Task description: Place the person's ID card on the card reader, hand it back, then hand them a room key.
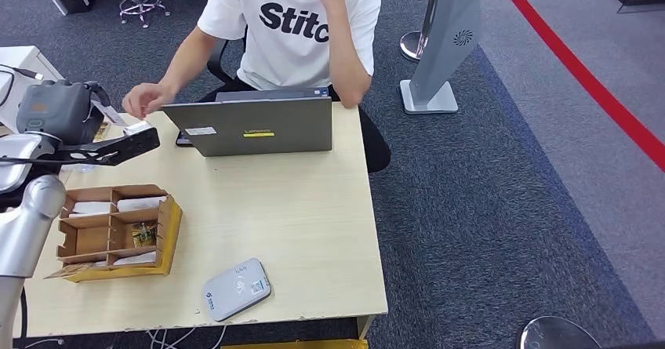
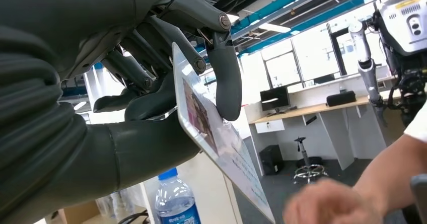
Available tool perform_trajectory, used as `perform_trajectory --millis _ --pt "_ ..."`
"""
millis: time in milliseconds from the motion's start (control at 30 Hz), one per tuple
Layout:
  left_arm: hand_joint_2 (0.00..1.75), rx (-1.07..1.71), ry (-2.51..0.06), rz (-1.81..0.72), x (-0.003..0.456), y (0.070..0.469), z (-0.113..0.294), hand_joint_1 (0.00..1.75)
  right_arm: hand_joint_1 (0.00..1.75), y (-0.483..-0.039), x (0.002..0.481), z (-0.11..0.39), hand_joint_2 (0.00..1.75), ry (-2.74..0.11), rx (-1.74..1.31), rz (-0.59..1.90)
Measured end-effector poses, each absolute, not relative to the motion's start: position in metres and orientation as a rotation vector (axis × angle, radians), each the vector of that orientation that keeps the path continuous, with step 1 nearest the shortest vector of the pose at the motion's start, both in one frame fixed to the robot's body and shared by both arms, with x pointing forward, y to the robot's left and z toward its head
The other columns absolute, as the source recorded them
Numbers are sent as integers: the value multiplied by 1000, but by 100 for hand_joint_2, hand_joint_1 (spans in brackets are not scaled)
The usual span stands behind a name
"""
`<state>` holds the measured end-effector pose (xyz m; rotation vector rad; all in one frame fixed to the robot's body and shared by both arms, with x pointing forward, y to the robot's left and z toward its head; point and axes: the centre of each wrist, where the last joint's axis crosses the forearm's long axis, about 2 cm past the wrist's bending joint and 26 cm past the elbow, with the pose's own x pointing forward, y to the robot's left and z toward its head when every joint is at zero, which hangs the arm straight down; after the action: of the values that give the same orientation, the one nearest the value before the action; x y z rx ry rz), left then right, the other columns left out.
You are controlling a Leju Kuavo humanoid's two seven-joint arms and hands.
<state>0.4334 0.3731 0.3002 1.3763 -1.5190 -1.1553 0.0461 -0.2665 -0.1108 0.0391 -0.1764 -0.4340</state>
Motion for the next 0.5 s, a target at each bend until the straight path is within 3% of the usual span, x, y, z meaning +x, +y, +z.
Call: perform_trajectory --millis 500 --pt "175 1095 -2062 -1002 339 302 231 175 0 -261 40 -111 175 -164 10 -465"
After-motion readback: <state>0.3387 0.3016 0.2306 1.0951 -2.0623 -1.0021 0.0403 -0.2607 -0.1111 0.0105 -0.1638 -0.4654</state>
